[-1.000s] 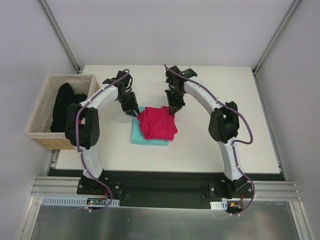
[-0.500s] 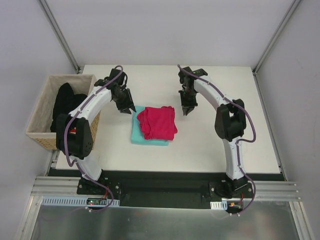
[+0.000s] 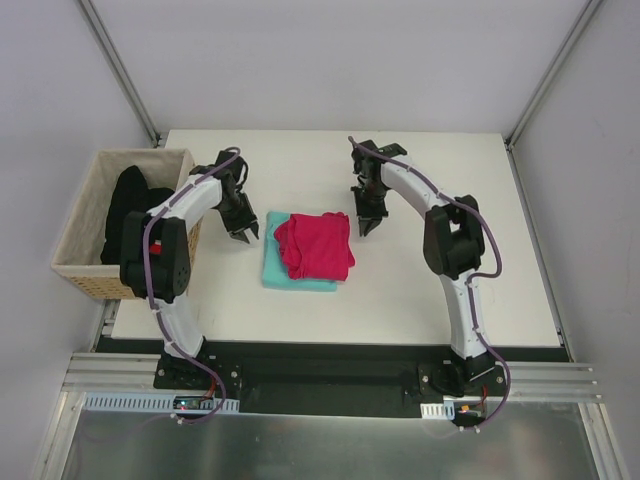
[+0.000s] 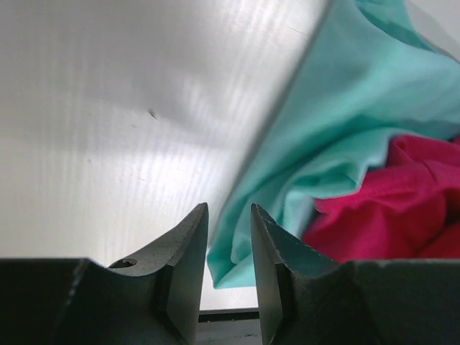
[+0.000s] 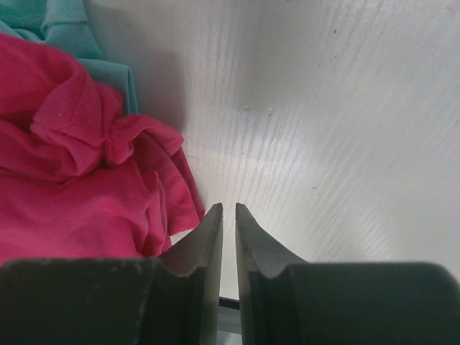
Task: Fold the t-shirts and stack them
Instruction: Put the neatly folded tshirt into the corner of the board with both arms
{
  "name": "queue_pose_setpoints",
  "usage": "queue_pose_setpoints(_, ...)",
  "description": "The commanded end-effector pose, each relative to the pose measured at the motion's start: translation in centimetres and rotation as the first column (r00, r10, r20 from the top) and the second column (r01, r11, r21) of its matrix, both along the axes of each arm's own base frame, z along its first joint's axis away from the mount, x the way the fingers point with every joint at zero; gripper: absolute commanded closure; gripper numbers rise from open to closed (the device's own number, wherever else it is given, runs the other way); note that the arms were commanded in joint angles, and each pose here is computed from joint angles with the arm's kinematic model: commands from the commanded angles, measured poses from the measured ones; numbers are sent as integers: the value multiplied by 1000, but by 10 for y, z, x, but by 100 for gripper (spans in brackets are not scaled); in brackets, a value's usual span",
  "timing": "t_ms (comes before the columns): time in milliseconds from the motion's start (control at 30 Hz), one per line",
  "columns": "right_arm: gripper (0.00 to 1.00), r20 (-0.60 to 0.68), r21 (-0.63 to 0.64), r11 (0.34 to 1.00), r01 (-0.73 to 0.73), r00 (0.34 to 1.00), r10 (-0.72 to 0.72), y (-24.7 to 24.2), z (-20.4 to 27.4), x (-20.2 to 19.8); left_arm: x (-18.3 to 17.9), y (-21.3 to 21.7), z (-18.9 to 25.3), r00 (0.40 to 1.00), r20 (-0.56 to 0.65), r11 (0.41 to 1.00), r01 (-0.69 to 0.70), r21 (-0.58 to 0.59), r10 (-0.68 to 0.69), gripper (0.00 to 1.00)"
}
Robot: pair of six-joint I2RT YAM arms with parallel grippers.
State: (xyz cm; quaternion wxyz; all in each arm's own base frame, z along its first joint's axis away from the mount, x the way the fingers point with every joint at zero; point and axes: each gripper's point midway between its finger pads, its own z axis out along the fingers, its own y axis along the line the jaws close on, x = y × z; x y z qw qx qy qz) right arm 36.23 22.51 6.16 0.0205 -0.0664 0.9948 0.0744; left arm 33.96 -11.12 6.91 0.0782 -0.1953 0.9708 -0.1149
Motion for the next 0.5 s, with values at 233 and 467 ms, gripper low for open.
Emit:
queue_pose_setpoints(233,85,-29,48,999,-16,999,17,13,-8,3,7,13,-27,997,-76,1000,-13,27,15,71)
queue_pose_setpoints(467,85,-81,76,997,-13,997,20,23,-23,-2,13,6,-36,995,-99,1000,-12,-2,11,71)
